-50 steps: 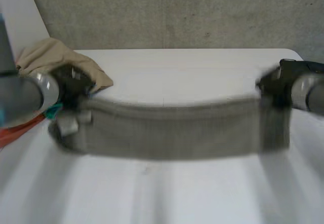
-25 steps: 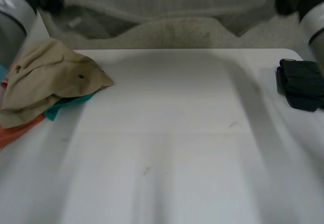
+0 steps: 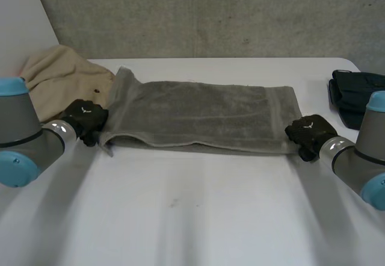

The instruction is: Fold the laundry.

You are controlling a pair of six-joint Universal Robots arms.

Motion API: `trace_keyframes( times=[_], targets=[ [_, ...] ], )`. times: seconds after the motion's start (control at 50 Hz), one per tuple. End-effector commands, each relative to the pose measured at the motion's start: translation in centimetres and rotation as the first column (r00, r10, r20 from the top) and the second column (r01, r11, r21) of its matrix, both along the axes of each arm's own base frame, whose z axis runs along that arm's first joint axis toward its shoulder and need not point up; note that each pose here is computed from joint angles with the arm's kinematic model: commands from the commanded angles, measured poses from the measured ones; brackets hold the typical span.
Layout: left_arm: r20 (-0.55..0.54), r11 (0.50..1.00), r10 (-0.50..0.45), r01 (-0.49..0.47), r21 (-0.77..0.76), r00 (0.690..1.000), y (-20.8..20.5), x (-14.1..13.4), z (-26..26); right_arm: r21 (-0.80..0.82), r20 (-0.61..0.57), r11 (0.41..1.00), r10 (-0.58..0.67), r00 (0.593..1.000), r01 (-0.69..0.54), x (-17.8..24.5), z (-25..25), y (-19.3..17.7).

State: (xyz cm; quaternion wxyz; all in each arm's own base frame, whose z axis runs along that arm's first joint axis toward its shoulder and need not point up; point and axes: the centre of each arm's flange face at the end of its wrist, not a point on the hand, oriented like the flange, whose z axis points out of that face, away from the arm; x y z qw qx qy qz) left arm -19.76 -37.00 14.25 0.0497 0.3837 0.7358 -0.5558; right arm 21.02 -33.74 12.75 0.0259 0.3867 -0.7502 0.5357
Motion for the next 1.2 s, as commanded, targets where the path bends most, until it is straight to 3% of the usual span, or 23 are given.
trace_keyframes(
  times=[0.02, 0.3, 0.5, 0.62, 0.74, 0.82, 1.04, 1.2],
  targets=[
    [-0.037, 0.999, -0.026, 0.027, 0.032, 0.999, 1.2, -0.9, 0.0, -0.017, 0.038, 1.000, -0.015, 0.999, 0.016, -0.2, 1.0, 0.0],
    [-0.049, 0.998, -0.054, 0.056, 0.042, 0.997, 1.9, -3.0, -0.8, -0.015, 0.053, 0.998, -0.053, 0.997, 0.054, -1.2, 0.9, -0.7],
    [-0.175, 0.996, -0.032, 0.045, 0.072, 0.984, 2.2, -5.2, -0.1, -0.001, 0.044, 0.999, -0.045, 0.998, 0.045, -1.0, 0.5, -0.2],
    [-0.192, 0.998, -0.010, 0.021, 0.054, 0.981, 1.9, -6.0, 0.0, 0.000, 0.042, 0.999, -0.041, 0.998, 0.041, -0.9, 0.4, -0.1],
    [-0.140, 0.989, 0.145, -0.145, 0.014, 0.979, 0.2, -4.2, -0.7, -0.002, 0.042, 0.999, -0.044, 0.998, 0.044, -1.0, 0.5, -0.2],
    [-0.111, 0.980, 0.192, -0.196, -0.026, 0.975, -0.4, -2.9, -0.4, -0.011, 0.038, 0.999, -0.050, 0.998, 0.051, -1.2, 0.7, -0.4],
    [0.031, 0.989, 0.101, -0.097, -0.111, 0.994, 0.6, -1.2, 0.5, -0.035, -0.008, 0.998, -0.056, 0.998, 0.055, -1.5, 1.5, -0.4],
    [0.138, 0.997, 0.055, -0.047, -0.063, 0.989, 4.0, -0.2, 1.6, 0.005, -0.093, 1.000, -0.028, 0.995, 0.029, -2.1, 3.6, 1.8]
  ],
)
